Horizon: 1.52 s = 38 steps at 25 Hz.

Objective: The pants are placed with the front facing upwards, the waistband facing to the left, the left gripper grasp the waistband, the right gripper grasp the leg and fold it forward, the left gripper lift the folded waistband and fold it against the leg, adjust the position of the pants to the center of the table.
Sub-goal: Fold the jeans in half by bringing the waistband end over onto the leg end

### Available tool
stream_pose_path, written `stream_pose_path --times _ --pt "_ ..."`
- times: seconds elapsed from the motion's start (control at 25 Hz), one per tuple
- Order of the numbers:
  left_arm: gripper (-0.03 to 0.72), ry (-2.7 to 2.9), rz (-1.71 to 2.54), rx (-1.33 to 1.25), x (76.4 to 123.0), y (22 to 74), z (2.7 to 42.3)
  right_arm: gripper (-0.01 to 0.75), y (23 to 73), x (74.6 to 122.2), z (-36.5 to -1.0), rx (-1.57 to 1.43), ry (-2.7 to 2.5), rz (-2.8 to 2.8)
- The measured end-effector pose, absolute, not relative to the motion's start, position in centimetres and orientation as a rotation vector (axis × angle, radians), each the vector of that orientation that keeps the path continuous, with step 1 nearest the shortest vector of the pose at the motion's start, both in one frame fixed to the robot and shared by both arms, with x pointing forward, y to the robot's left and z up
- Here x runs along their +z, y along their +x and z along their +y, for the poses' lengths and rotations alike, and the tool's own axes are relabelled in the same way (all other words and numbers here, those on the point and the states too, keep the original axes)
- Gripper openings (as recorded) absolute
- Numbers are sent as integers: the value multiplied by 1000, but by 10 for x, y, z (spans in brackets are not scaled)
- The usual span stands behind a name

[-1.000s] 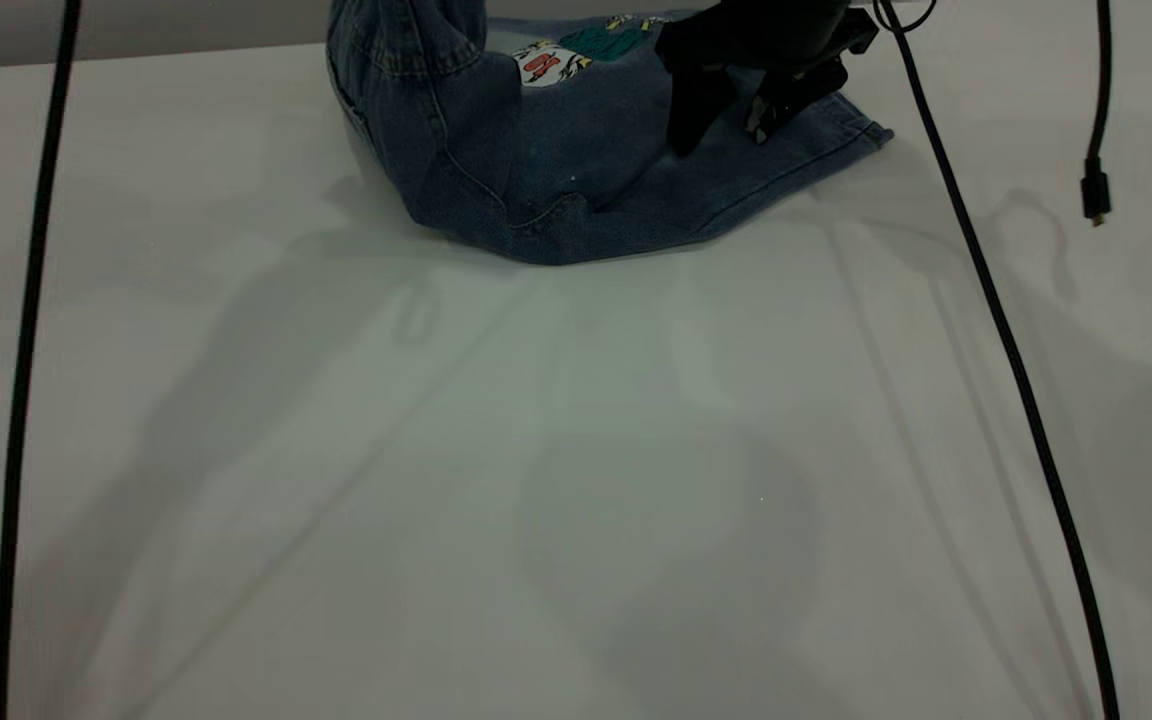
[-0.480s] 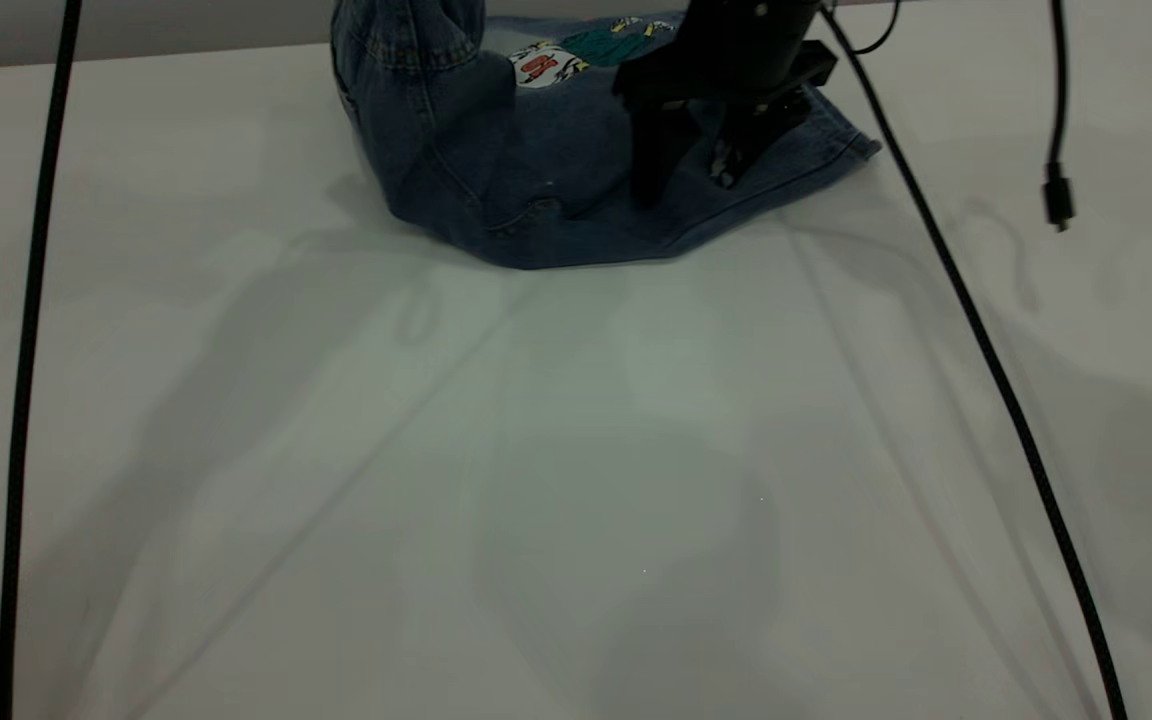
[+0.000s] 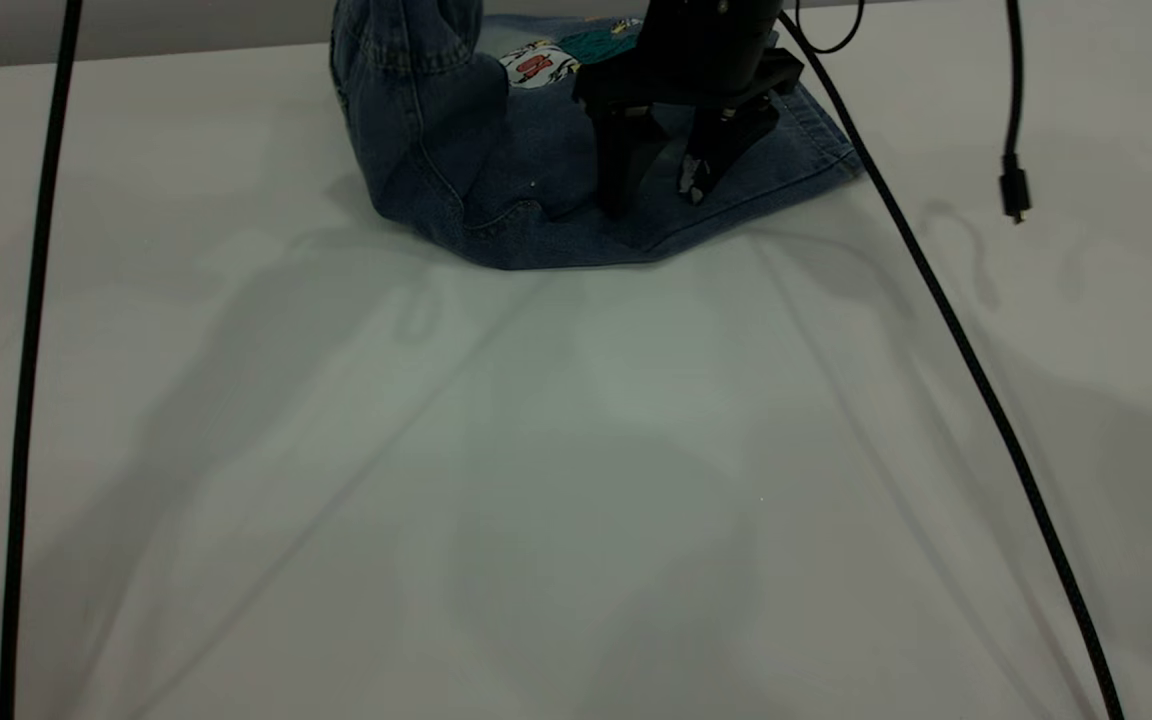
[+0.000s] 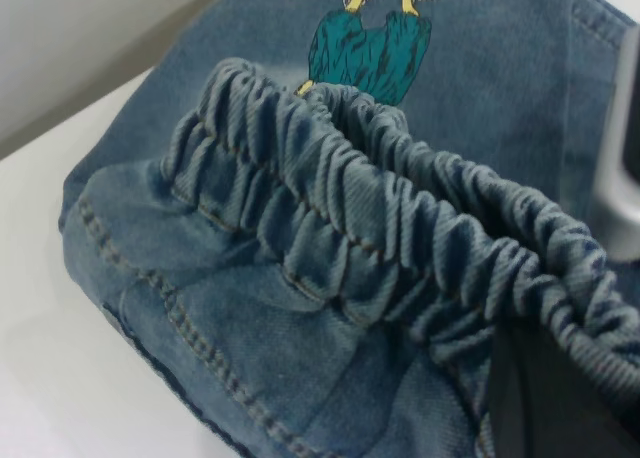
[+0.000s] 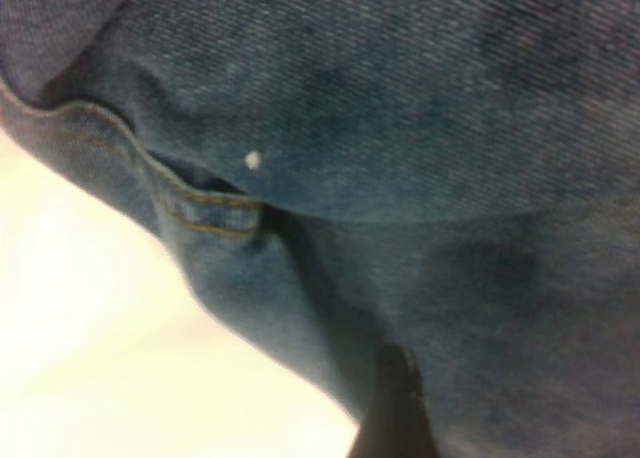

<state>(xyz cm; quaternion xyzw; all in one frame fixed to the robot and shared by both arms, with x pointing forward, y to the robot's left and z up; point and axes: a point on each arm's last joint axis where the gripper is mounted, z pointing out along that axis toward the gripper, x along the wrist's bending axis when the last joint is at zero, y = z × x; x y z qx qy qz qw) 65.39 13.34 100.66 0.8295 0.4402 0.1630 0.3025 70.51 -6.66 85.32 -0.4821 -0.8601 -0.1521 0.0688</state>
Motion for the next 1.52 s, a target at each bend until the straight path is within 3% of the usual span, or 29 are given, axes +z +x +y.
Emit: stream_pose_path --times 0.28,0.56,0.8,1.24,1.52 --pt "89 2199 1158 428 1014 656 132 479 713 863 -74 -462 -1459 -2659" --pt "89 2209 1156 419 1012 655 131 479 737 903 -95 -491 -1582 -2750" --pt "89 2235 1084 413 1014 649 112 479 763 937 -143 -533 -1819 -2754" --pt "89 2237 1016 389 993 659 75 479 781 935 -275 -472 -2206 -2415" --pt "89 2232 936 381 964 682 28 479 782 935 -288 -498 -2231 -2366"
